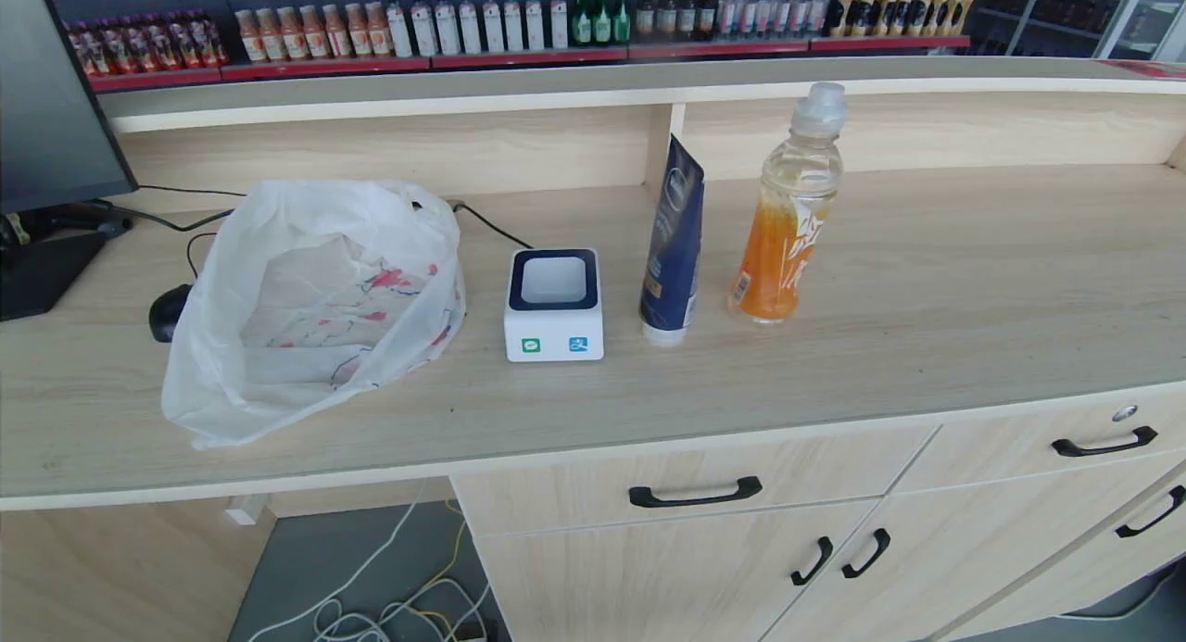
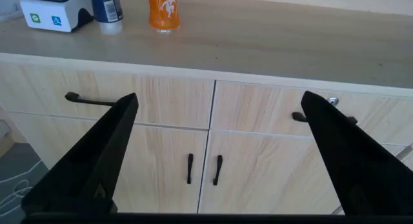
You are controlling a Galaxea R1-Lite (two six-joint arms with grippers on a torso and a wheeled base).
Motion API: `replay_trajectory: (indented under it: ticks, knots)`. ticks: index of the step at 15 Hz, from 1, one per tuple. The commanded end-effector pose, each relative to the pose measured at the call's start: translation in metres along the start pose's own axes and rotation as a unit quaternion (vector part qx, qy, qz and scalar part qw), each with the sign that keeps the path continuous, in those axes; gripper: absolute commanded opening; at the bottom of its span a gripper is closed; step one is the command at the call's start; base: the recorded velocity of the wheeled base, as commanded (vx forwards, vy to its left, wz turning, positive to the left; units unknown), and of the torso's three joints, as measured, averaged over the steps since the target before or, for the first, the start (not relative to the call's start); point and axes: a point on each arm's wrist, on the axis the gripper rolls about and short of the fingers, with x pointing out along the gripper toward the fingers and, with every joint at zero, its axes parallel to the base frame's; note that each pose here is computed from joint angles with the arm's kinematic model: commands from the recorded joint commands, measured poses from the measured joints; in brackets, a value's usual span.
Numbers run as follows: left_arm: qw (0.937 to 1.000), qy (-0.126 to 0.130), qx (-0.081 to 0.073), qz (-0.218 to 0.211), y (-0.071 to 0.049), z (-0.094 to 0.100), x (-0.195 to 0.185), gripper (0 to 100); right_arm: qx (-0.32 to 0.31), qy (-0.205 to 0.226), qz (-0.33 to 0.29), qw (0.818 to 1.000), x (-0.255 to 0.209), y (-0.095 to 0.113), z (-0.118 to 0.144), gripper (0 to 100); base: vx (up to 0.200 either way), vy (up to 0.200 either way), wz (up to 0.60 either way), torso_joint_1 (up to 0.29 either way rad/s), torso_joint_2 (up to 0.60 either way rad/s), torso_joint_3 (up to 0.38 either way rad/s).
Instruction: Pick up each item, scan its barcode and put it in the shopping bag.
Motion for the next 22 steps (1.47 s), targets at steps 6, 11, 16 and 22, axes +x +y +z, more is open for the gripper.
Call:
replay_trajectory:
  ticks: [6,11,16,22]
  knots:
    - [1.0,0.0,0.0,0.0,0.0,0.0,0.0,100,-0.029,0.023,0.06,0.998,0.056,-0.015,0.076,100,0.0,0.0,0.0,0.0,0.0,0.0]
    - [1.0,0.0,0.0,0.0,0.0,0.0,0.0,100,-0.117,0.052,0.198,0.972,0.109,-0.01,0.083,100,0.0,0.0,0.0,0.0,0.0,0.0]
    - [1.0,0.0,0.0,0.0,0.0,0.0,0.0,100,-0.137,0.07,0.274,0.949,0.14,0.006,0.081,100,0.0,0.0,0.0,0.0,0.0,0.0]
    - [1.0,0.0,0.0,0.0,0.0,0.0,0.0,100,-0.144,0.096,0.271,0.947,0.182,0.041,0.097,100,0.0,0.0,0.0,0.0,0.0,0.0]
